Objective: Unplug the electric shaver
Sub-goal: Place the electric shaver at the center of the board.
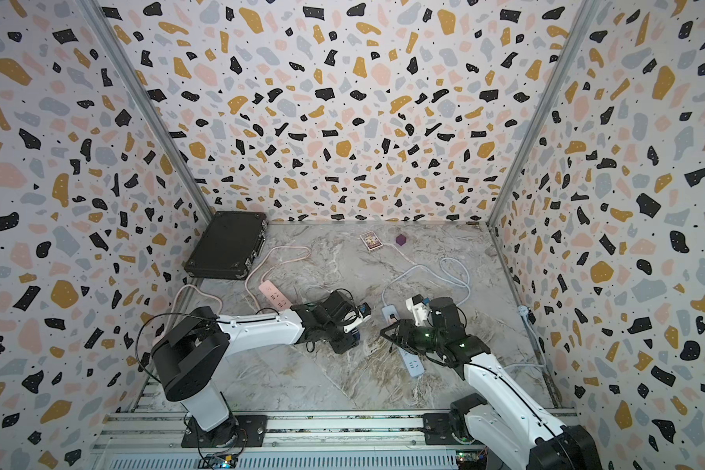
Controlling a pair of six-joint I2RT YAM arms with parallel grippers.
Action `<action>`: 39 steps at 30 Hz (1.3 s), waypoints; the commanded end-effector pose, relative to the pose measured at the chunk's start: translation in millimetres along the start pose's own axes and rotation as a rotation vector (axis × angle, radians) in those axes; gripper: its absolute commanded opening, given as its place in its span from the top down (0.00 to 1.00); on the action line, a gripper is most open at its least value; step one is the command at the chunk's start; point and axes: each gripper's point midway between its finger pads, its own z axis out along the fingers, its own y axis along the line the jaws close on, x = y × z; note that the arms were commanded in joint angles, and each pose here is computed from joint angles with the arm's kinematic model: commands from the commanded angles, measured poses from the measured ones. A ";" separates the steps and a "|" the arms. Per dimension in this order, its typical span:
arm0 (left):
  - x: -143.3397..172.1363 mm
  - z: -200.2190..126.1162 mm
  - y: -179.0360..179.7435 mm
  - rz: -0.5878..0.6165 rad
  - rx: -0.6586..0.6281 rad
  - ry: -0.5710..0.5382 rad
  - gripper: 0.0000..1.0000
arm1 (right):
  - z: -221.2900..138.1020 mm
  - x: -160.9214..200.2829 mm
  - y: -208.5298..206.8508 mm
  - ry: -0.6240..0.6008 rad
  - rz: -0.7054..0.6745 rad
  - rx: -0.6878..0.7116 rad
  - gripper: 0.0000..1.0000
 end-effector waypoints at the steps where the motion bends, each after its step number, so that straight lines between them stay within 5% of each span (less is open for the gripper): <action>1: -6.2 4.9 -1.8 -0.014 0.015 -0.017 0.43 | -11.8 5.3 -0.1 0.023 -0.079 0.089 0.43; 14: -11.1 11.6 -0.1 -0.026 0.013 -0.027 0.27 | -51.7 13.2 -44.9 0.025 -0.180 0.448 0.38; 25: -58.8 -61.6 -11.2 -0.037 0.053 -0.204 0.01 | -52.5 -10.1 -28.6 -0.020 -0.229 0.451 0.38; 39: -43.8 -79.4 -33.5 -0.063 0.050 -0.247 0.00 | -19.3 -48.6 -39.3 0.125 -0.395 0.682 0.38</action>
